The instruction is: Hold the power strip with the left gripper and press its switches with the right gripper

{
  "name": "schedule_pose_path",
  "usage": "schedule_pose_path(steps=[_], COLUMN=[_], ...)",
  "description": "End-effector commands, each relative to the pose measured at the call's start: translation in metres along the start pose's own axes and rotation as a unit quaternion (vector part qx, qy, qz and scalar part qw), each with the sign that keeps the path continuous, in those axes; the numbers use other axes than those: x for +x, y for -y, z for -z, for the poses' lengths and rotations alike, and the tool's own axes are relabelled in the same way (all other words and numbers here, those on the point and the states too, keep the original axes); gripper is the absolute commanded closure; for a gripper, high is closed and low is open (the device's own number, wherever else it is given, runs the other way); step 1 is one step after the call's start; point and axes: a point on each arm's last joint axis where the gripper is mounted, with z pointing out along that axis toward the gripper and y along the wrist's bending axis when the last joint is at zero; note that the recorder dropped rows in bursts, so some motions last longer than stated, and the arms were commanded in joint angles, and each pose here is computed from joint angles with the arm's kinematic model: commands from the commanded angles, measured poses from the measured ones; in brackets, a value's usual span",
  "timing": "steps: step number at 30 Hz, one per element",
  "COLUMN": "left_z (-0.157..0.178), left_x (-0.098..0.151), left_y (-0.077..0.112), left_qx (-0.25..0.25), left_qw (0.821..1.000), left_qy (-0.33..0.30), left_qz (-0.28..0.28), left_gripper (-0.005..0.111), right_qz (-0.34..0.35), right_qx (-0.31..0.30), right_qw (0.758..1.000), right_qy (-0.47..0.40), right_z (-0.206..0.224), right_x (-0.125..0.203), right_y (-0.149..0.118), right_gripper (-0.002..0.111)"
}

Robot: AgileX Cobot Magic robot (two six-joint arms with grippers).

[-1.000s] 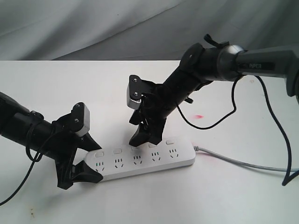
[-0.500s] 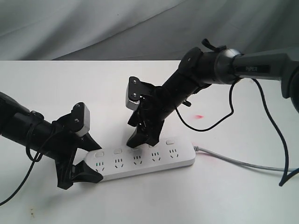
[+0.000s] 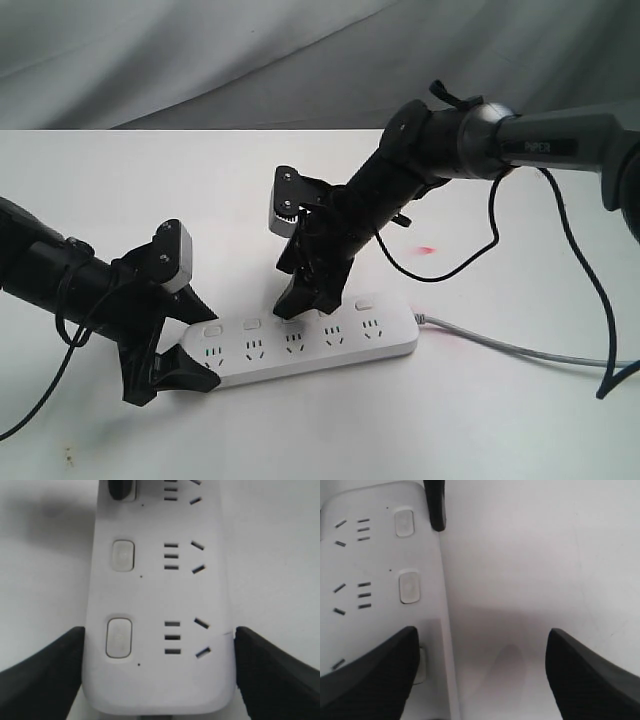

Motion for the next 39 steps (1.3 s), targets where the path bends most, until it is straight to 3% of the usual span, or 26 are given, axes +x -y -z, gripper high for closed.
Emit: schedule_pose_path(steps=[1, 19, 27, 33, 39], left_z=[0.0, 0.0, 0.0, 0.0, 0.0], left_x=[-0.002, -0.002, -0.002, -0.002, -0.002], left_y=[-0.001, -0.001, -0.001, -0.001, -0.001], left_qx=[0.0, 0.0, 0.0, 0.0, 0.0], left_qw=[1.0, 1.0, 1.0, 1.0, 1.0], left_qy=[0.004, 0.004, 0.004, 0.004, 0.004], left_qz=[-0.004, -0.004, -0.004, -0.004, -0.004], left_gripper=[0.107, 0.107, 0.107, 0.107, 0.107], right_qz=[0.024, 0.036, 0.031, 0.016, 0.006], right_qx=[0.001, 0.012, 0.01, 0.016, 0.022], right_qw=[0.998, 0.998, 0.999, 0.999, 1.0], right_qy=[-0.055, -0.057, 0.022, 0.027, 0.009], right_z=[-0.012, -0.015, 0.038, 0.064, 0.052], right_x=[0.018, 0.012, -0.007, 0.006, 0.023], right_y=[0.002, 0.0, -0.001, 0.006, 0.003], right_gripper=[0.043, 0.043, 0.043, 0.043, 0.043])
